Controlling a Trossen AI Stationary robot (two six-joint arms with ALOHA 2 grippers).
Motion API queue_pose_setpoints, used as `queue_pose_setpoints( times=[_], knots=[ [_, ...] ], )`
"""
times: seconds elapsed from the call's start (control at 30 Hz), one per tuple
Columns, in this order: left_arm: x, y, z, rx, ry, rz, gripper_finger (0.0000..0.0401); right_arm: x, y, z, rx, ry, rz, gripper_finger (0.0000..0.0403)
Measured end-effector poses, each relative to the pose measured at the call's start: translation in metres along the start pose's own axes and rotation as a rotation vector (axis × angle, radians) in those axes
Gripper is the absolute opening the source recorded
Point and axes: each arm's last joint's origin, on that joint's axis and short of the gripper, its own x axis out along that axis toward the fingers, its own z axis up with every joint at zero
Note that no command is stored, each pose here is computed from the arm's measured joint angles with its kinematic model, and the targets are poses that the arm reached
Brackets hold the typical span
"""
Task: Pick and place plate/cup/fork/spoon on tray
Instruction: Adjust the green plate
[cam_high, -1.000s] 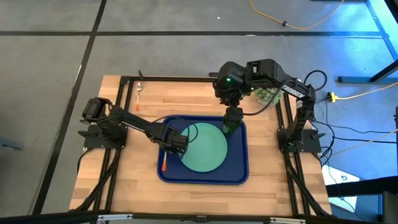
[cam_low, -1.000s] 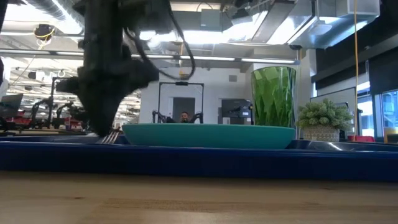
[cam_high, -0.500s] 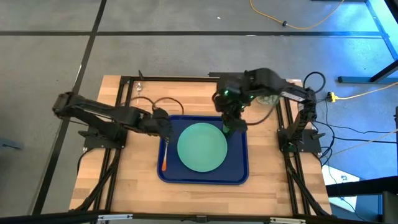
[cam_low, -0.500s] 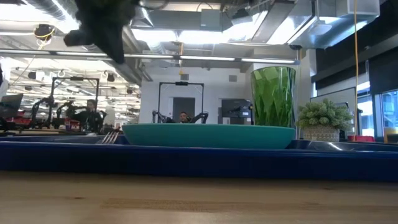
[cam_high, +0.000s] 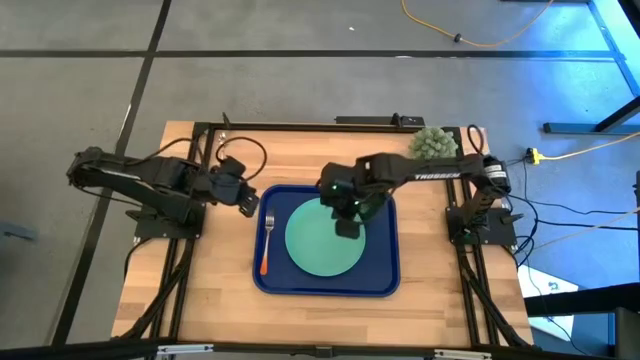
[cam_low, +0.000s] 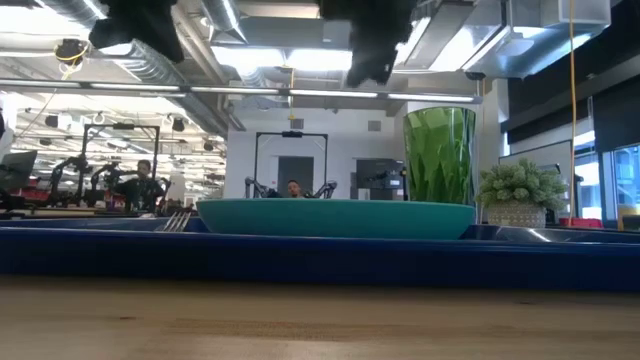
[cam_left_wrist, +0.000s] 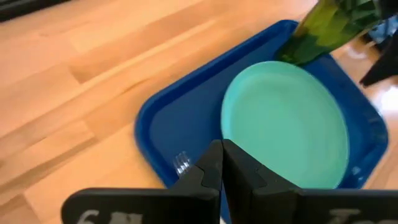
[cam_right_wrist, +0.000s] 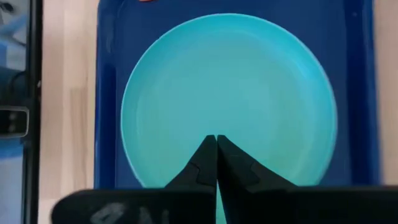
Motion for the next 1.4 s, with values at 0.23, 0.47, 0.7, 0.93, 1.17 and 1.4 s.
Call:
queue_pose_setpoints(
  times=[0.23, 0.47, 0.7, 0.93, 1.17, 1.4],
  knots=[
    [-0.012, 0.014, -0.001, 0.007, 0.003, 0.03, 0.0, 0.047, 0.005, -0.022, -0.021, -0.013, 0.03, 0.0003],
    [-0.015, 0.024, 0.0, -0.022, 0.009, 0.076, 0.0, 0.078, 0.02, -0.049, -0.08, 0.028, 0.077, 0.0002],
    [-0.014, 0.029, 0.003, -0.037, 0.011, 0.116, 0.0, 0.102, 0.035, -0.075, -0.107, 0.039, 0.021, 0.0002],
    [-0.013, 0.031, 0.004, -0.049, 0.023, 0.118, 0.0, 0.103, 0.04, -0.076, -0.117, 0.02, 0.002, 0.0002],
    [-0.013, 0.031, 0.004, -0.05, 0.03, 0.116, 0.0, 0.113, 0.039, -0.077, -0.097, 0.046, 0.032, 0.0002],
    [-0.013, 0.031, 0.004, -0.049, 0.03, 0.116, 0.0, 0.117, 0.039, -0.078, -0.093, 0.056, 0.066, 0.0002]
  ],
)
